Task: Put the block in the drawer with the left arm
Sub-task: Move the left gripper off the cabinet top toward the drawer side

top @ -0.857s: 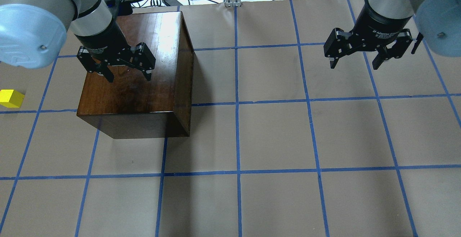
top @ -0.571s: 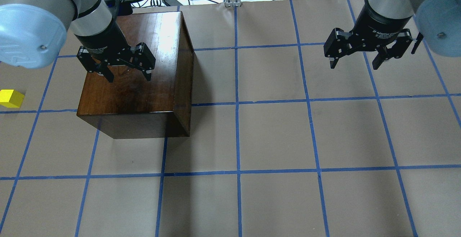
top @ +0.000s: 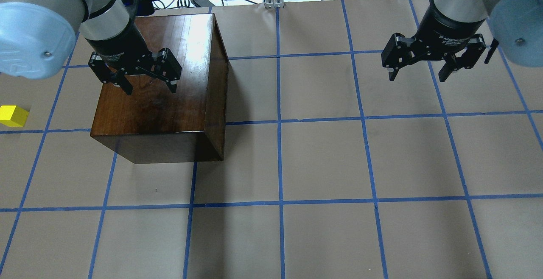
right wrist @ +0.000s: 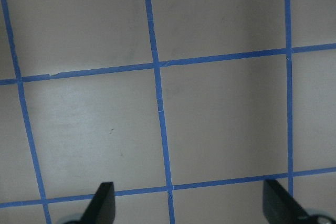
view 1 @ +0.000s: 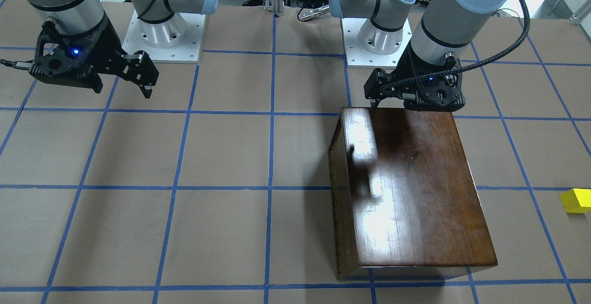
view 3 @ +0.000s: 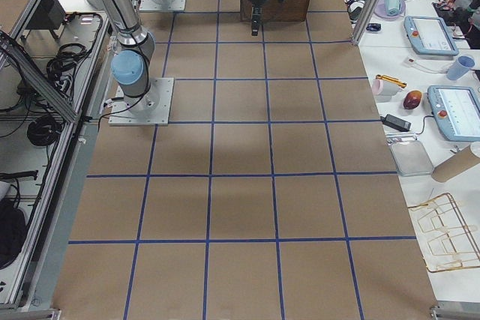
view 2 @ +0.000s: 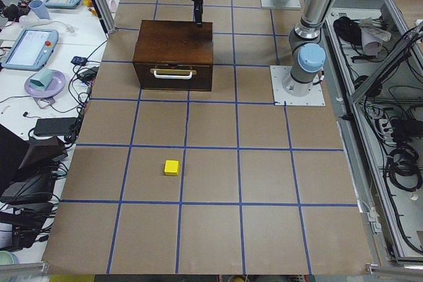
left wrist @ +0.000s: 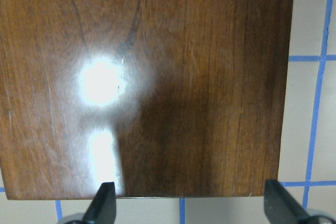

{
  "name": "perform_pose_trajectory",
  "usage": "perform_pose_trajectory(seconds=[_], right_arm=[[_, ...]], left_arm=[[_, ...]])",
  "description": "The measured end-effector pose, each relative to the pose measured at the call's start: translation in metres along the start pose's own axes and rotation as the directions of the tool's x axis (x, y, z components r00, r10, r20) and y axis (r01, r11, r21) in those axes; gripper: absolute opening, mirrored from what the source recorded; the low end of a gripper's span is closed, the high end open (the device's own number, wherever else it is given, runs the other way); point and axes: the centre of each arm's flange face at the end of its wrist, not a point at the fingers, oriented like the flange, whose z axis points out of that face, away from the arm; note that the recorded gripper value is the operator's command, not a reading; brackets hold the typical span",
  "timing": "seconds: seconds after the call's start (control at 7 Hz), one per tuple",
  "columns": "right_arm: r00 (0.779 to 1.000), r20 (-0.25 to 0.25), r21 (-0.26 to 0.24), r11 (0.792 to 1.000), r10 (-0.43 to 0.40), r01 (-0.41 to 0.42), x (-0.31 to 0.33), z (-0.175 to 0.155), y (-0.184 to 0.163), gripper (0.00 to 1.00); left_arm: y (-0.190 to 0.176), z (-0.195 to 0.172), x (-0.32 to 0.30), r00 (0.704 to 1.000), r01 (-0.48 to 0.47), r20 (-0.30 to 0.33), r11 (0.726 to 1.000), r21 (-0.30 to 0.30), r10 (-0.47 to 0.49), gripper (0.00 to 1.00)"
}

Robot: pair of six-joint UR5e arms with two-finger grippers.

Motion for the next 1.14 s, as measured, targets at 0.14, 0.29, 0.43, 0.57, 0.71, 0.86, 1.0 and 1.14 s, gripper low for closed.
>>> perform_pose_trajectory(seconds=[0.14, 0.29, 0.43, 0.57, 0.71, 0.86, 1.0, 1.14], right_arm=[[1.000, 0.000, 0.000, 1.000, 0.000, 0.000, 0.000, 0.000, 0.000, 1.00], [1.000, 0.000, 0.000, 1.000, 0.000, 0.000, 0.000, 0.000, 0.000, 1.00], [1.000, 0.000, 0.000, 1.000, 0.000, 0.000, 0.000, 0.000, 0.000, 1.00], [1.000, 0.000, 0.001, 1.000, 0.000, 0.000, 0.000, 0.000, 0.000, 1.00], [1.000, 0.000, 0.001, 1.000, 0.000, 0.000, 0.000, 0.000, 0.000, 1.00], [1.000, 0.000, 0.001, 1.000, 0.000, 0.000, 0.000, 0.000, 0.000, 1.00], [1.000, 0.000, 0.001, 1.000, 0.000, 0.000, 0.000, 0.000, 0.000, 1.00], [1.000, 0.000, 0.001, 1.000, 0.000, 0.000, 0.000, 0.000, 0.000, 1.00]], left_arm=[[0.000, 0.000, 0.001, 1.000, -0.001, -0.004, 1.000, 0.000, 0.001, 1.00], [0.000, 0.000, 0.001, 1.000, -0.001, -0.006, 1.000, 0.000, 0.001, 1.00], [0.000, -0.001, 0.000, 1.000, 0.000, -0.006, 1.000, 0.001, 0.000, 1.00], [-0.001, -0.001, 0.000, 1.000, 0.003, -0.005, 1.000, 0.005, -0.003, 1.00], [-0.003, -0.001, -0.001, 1.000, 0.008, -0.004, 1.000, 0.013, -0.008, 1.00], [-0.007, -0.001, -0.007, 1.000, 0.016, -0.001, 1.000, 0.022, -0.016, 1.00], [-0.014, -0.003, -0.026, 0.999, 0.051, -0.004, 0.998, 0.029, -0.051, 1.00], [-0.022, -0.008, -0.059, 0.996, 0.091, -0.013, 0.995, 0.038, -0.090, 1.00]])
